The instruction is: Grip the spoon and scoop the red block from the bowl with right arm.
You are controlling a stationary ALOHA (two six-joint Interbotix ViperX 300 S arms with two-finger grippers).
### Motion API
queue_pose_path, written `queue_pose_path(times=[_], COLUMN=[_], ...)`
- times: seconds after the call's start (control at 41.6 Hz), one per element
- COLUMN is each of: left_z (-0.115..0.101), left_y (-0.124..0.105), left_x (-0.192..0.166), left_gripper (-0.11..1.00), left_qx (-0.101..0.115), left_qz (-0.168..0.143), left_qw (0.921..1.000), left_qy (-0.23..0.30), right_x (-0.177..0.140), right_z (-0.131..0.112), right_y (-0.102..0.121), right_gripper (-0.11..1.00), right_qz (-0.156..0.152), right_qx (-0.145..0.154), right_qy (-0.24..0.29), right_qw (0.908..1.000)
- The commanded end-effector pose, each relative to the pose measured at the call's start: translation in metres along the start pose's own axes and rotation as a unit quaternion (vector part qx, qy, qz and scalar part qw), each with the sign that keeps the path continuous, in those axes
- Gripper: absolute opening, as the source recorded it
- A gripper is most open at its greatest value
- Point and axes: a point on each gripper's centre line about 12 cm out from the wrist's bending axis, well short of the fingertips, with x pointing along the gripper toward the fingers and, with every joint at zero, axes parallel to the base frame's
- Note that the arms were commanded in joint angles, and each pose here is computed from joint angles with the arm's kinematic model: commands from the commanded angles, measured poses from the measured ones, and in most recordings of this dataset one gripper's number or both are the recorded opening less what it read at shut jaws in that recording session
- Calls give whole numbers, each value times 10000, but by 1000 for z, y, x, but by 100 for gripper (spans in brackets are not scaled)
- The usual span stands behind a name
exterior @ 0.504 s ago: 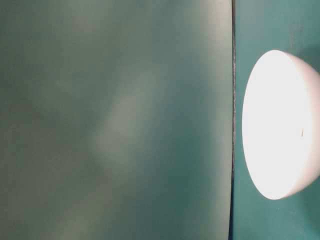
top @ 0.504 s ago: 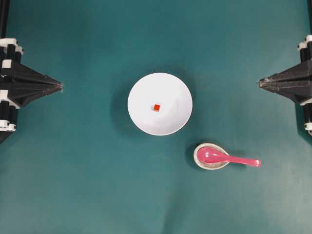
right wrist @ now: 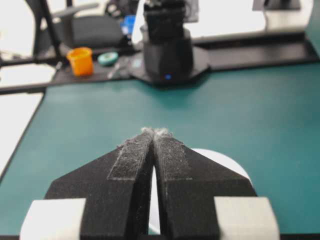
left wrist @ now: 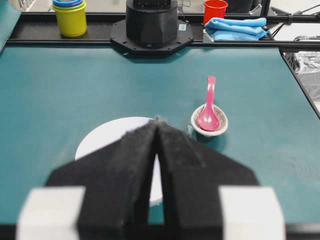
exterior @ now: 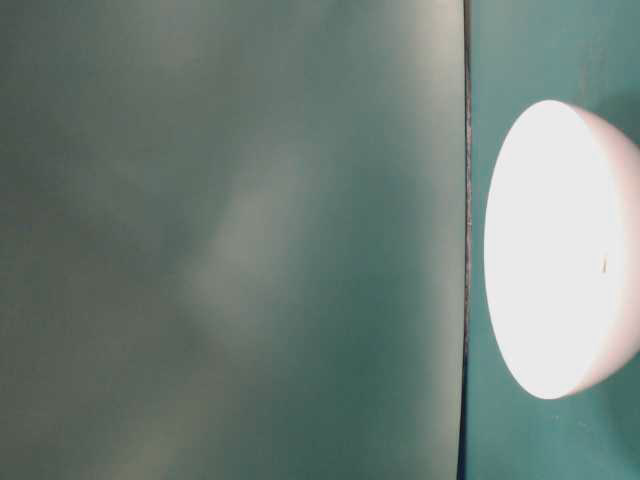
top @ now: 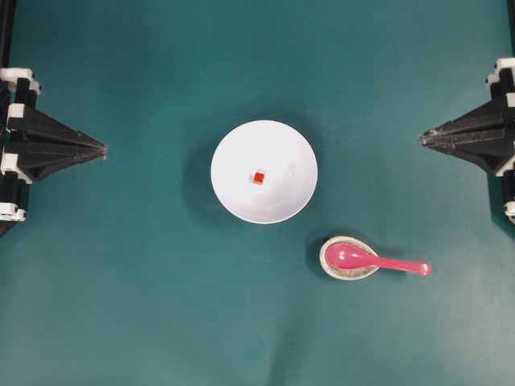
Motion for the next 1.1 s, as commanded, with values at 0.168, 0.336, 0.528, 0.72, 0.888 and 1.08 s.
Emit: queue_pose_path(times=[0.168, 0.336, 0.528, 0.72, 0.888, 1.08], left_z=[11, 12, 10, 9, 9, 9], left_y=[-1, -1, -1, -1, -1, -1], left_x=[1, 1, 1, 1, 1, 1], left_gripper=[0, 0, 0, 0, 0, 0], left_qx=[16, -30, -138, -230, -260, -268], left_qz=[-17, -24, -15, -21, -13, -12], left_qw=[9999, 9999, 9999, 9997, 9997, 9996], left_qy=[-138, -107, -23, 16, 16, 16], right_x=[4, 14, 20, 26, 27, 20], right_z=[16, 19, -2, -50, -98, -136], right_y=[3, 4, 5, 18, 31, 47], right_gripper=[6, 41, 54, 53, 53, 53], right_qz=[17, -56, -90, 135, 298, 332], right_qx=[384, 734, 729, 770, 1239, 1829], right_qy=[19, 458, 1068, 1797, 2028, 1809], right_qw=[9993, 9962, 9916, 9806, 9709, 9658])
